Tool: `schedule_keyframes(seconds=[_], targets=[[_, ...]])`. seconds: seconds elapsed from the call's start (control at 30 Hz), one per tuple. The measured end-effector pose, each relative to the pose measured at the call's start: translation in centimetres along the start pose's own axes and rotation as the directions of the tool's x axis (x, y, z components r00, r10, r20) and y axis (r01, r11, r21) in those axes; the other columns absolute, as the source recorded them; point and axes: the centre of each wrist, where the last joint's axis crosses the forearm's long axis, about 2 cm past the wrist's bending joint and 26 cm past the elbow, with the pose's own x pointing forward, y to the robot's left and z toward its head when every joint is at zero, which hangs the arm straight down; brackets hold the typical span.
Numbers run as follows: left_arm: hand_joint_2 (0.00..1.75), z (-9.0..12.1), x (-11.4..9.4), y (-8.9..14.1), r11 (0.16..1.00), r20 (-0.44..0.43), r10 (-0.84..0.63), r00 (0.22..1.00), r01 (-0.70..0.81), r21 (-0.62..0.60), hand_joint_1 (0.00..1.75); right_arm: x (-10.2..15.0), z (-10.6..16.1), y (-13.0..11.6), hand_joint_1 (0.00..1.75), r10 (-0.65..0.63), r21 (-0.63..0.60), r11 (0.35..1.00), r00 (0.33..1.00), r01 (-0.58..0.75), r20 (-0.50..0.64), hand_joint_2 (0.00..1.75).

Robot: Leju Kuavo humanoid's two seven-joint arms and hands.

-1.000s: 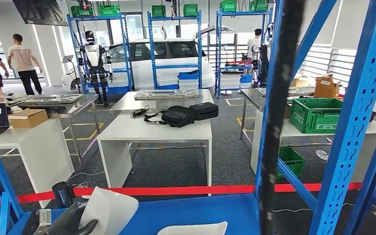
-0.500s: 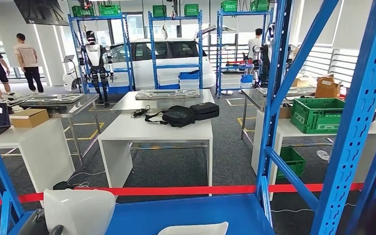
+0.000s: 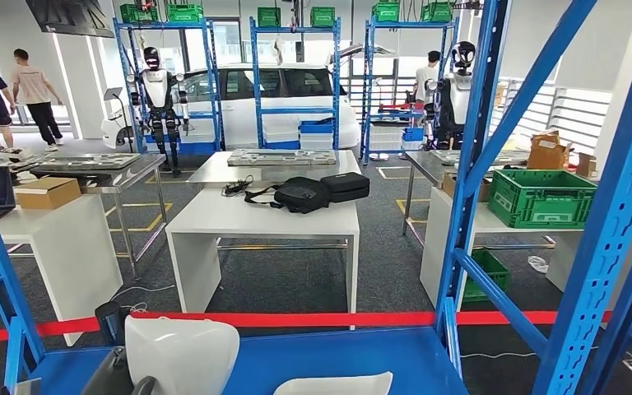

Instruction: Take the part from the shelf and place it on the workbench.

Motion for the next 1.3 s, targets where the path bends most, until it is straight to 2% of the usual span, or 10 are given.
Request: schedule_keyframes(seconds=[0.23, 0.77, 0.87, 1.07, 1.3], targets=[[1.75, -0.7, -2.2, -2.0, 0.998, 0.017, 0.060, 0.998, -0.060, 0.006, 1.75, 0.1, 0.1, -0.7, 0.00, -0.005, -0.009, 1.000, 0.999, 0.005, 0.048, 0.00], [1.75, -1.1, -3.0, -2.9, 0.997, -0.003, 0.076, 0.997, -0.076, 0.004, 1.75, 0.3, 0.1, -1.0, 0.00, 0.008, -0.011, 1.000, 0.998, -0.007, 0.070, 0.00], [1.75, -0.3, -2.6, -3.0, 0.997, -0.001, 0.071, 0.997, -0.071, 0.013, 1.75, 0.3, 0.1, -1.1, 0.00, 0.036, -0.006, 0.999, 0.996, -0.036, 0.080, 0.00], [1.75, 2.8, -1.8, -3.3, 0.996, -0.012, 0.060, 0.998, -0.059, 0.064, 1.75, 0.5, 0.3, -2.1, 0.00, 0.069, -0.013, 0.998, 0.994, -0.068, 0.080, 0.00], [1.75, 2.7, -1.4, -2.7, 0.998, -0.067, 0.000, 0.998, 0.004, 0.060, 1.75, 1.3, 0.4, -2.5, 0.00, 0.064, -0.036, 0.997, 0.996, -0.062, 0.066, 0.00]])
